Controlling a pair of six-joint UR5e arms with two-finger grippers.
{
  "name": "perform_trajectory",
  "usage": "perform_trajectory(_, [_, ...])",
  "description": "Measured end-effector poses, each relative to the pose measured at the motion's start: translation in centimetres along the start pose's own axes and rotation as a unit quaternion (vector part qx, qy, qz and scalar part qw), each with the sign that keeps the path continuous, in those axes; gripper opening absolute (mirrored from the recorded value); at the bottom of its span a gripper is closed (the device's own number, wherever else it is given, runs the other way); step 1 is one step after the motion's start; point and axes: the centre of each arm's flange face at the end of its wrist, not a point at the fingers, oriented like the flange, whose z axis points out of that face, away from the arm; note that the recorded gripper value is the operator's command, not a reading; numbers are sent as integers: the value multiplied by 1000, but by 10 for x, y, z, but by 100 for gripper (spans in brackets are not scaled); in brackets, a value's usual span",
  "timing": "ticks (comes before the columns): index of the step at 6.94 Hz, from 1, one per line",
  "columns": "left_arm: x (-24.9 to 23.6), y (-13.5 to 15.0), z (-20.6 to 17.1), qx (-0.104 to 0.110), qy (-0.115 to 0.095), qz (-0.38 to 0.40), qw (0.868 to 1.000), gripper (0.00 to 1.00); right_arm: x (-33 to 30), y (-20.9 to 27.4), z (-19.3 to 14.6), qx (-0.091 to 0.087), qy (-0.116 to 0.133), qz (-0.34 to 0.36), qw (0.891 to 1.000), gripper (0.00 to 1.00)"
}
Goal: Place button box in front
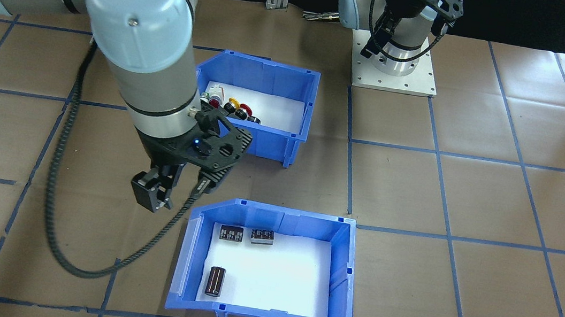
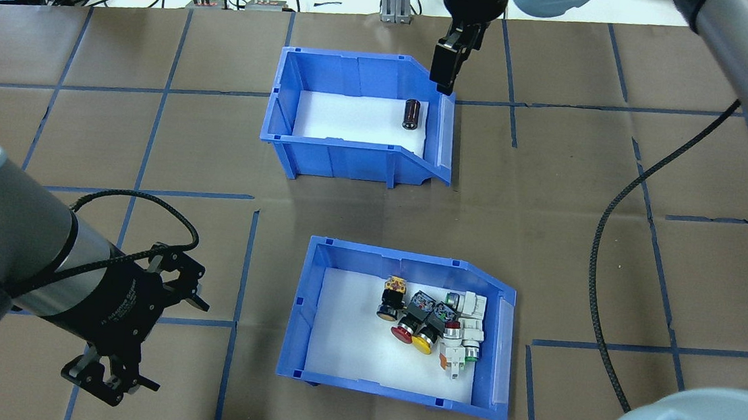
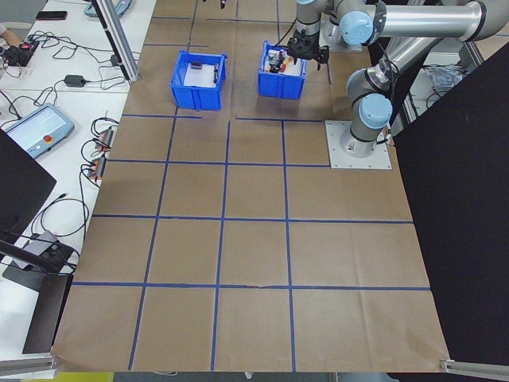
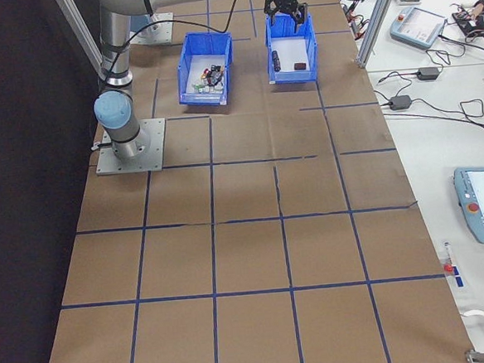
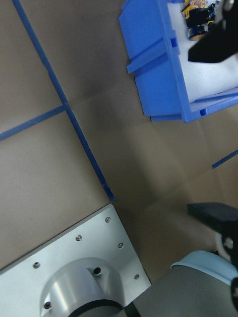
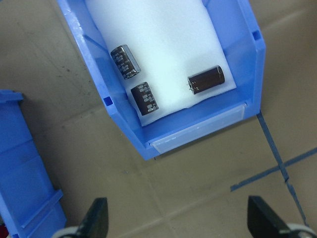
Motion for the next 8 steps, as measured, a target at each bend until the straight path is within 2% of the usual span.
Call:
perform_trajectory(2, [-2, 18, 17, 3, 3, -40, 999, 99, -30, -54, 37, -4, -3, -102, 995, 100])
perform_trajectory(4, [-3, 37, 46, 11, 19, -64, 998, 99, -64, -104, 79, -5, 0, -165, 986, 100])
perform_trajectory(6, [2, 55, 64, 14, 25, -94, 995, 99, -96, -131, 105, -15, -7, -191, 982, 100])
perform_trajectory(8, [15, 78, 83, 17, 27, -108, 994, 99, -107, -143, 131, -27, -11, -185, 982, 100])
